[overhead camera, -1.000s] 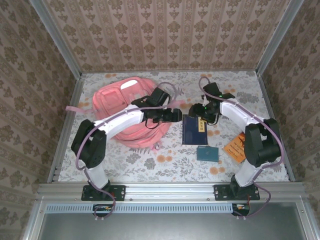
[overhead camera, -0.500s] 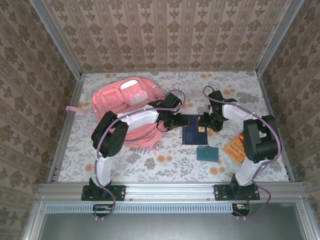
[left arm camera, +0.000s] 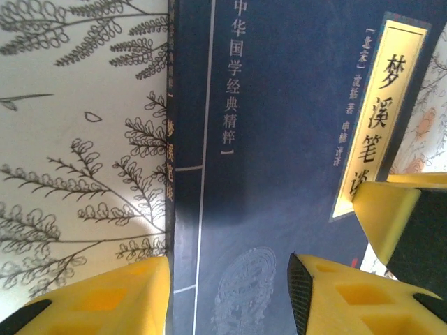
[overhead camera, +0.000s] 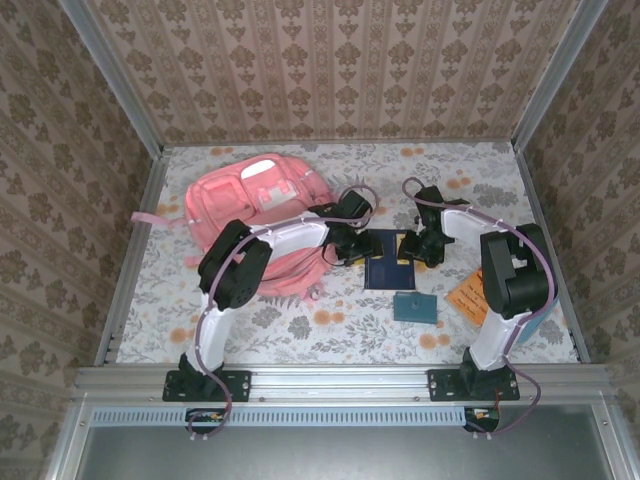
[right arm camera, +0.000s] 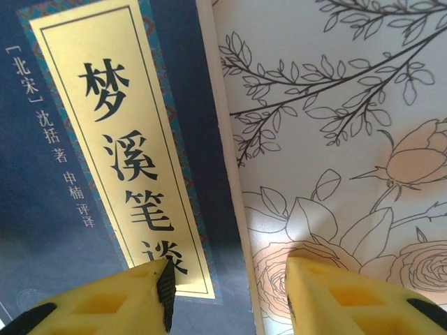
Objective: Pack books, pencil case, and school supplies into a backpack
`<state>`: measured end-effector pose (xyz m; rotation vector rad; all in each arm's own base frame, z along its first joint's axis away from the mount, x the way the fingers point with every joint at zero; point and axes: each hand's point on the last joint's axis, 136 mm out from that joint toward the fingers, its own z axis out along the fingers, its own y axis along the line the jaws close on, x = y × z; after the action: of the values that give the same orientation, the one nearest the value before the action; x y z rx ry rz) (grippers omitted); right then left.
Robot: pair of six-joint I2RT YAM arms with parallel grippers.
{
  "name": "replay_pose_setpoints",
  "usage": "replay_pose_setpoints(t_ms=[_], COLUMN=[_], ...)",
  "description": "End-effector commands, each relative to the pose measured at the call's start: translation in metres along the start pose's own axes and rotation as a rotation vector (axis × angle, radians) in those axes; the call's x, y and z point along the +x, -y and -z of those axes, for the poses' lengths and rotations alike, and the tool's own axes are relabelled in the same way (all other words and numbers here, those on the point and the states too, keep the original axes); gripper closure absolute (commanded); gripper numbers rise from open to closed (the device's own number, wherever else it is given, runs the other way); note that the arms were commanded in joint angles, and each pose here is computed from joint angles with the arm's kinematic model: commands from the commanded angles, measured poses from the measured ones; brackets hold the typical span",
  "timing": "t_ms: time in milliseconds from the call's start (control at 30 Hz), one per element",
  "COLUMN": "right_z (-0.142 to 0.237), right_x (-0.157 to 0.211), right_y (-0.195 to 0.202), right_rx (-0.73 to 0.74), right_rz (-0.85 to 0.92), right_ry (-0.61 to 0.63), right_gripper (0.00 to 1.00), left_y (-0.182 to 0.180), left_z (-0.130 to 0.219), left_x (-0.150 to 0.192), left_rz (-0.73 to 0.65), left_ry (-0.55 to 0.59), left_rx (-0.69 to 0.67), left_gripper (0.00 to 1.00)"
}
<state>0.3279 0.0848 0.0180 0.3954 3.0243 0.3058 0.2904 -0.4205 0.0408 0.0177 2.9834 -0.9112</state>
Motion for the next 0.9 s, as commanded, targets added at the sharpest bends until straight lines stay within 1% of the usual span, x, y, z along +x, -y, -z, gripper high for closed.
replay_pose_setpoints(t_ms=[0, 133, 300, 433, 700, 867], right_z=[-0.007, -0.006, -0.003, 0.004, 0.027, 0.04], right_x=[0.012, 0.011, 0.015, 0.018, 0.018, 0.015], right_y=[-0.002, -0.007, -0.023, -0.035, -0.048, -0.055], right_rx=[-0.011, -0.02, -0.069, -0.079, -0.052, -0.064], right_rz=[0.025, 0.039, 0.066, 0.102, 0.134, 0.122], right_ry=[-0.05, -0.056, -0.069, -0.062, 0.0, 0.035], right_gripper=[0.54, 0.56, 0.59, 0.6, 0.62, 0.68], left_y=[0.001, 0.003, 0.008, 0.01, 0.01, 0.009], left_z=[-0.008, -0.01, -0.012, -0.015, -0.016, -0.017], left_x=[0.006, 0.005, 0.007, 0.009, 0.01, 0.009], left_rz=[0.024, 0.025, 0.01, 0.012, 0.007, 0.008], left_ry=[-0.033, -0.033, -0.043, -0.055, -0.058, -0.055], left_rx=[-0.012, -0.007, 0.019, 0.038, 0.038, 0.037], left_gripper=[0.51, 0.51, 0.52, 0.52, 0.55, 0.57])
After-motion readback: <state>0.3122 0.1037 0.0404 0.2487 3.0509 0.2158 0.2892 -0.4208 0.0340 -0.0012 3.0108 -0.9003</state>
